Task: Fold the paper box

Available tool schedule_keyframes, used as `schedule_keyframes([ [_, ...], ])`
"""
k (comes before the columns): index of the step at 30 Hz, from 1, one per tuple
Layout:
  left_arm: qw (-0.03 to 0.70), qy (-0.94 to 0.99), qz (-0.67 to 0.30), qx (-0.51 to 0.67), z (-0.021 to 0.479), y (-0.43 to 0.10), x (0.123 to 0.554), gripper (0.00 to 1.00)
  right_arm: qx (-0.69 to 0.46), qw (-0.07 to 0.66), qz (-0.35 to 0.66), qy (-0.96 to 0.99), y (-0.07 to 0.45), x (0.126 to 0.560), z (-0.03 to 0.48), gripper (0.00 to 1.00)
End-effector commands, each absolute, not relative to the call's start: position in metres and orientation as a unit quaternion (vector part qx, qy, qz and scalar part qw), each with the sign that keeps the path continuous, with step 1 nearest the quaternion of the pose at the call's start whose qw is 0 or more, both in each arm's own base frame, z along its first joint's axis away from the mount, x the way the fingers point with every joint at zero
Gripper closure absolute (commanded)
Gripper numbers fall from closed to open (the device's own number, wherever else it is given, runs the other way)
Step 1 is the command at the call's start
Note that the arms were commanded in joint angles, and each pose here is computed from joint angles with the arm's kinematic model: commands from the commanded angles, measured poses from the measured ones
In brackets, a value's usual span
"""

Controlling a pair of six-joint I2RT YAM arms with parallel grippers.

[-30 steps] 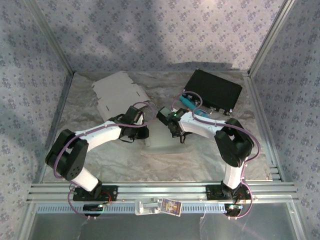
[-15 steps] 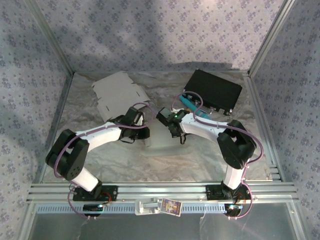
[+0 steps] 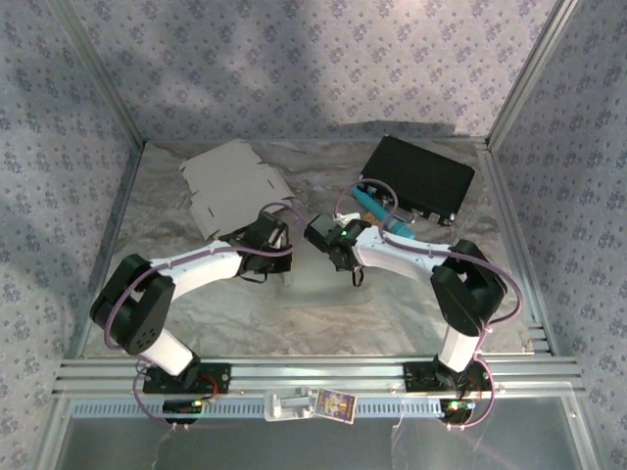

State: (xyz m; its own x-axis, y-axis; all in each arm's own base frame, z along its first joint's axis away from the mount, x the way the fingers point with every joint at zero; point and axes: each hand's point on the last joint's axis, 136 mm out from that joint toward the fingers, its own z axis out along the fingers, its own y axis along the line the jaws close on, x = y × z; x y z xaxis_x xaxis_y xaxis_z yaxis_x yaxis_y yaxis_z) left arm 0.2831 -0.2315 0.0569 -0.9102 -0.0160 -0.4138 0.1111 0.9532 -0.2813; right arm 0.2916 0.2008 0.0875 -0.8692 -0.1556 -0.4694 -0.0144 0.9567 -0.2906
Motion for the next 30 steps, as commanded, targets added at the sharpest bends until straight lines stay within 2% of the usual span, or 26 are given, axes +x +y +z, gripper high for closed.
schedule_keyframes([
  [1, 0.227, 0.973, -0.035, -0.010, 0.051, -0.194, 0.277, 1.00, -0.028, 0.266, -0.179, 0.947, 0.188, 0.285, 0.098, 1.00],
  [7, 0.243, 0.967, 0.034, -0.065, 0.046, -0.173, 0.266, 1.00, -0.012, 0.261, -0.158, 0.952, 0.191, 0.279, 0.091, 1.00],
  [15, 0.247, 0.965, 0.070, -0.049, 0.049, -0.181, 0.270, 1.00, -0.021, 0.234, -0.156, 0.959, 0.187, 0.270, 0.072, 1.00],
  [22, 0.230, 0.968, 0.091, -0.044, 0.043, -0.177, 0.266, 1.00, -0.017, 0.226, -0.151, 0.962, 0.184, 0.272, 0.069, 1.00],
  [24, 0.226, 0.969, 0.087, -0.041, 0.041, -0.180, 0.265, 0.95, -0.019, 0.225, -0.149, 0.963, 0.185, 0.273, 0.068, 1.00],
  [30, 0.219, 0.972, 0.082, -0.038, 0.035, -0.181, 0.263, 0.97, -0.019, 0.226, -0.148, 0.963, 0.185, 0.274, 0.069, 1.00],
])
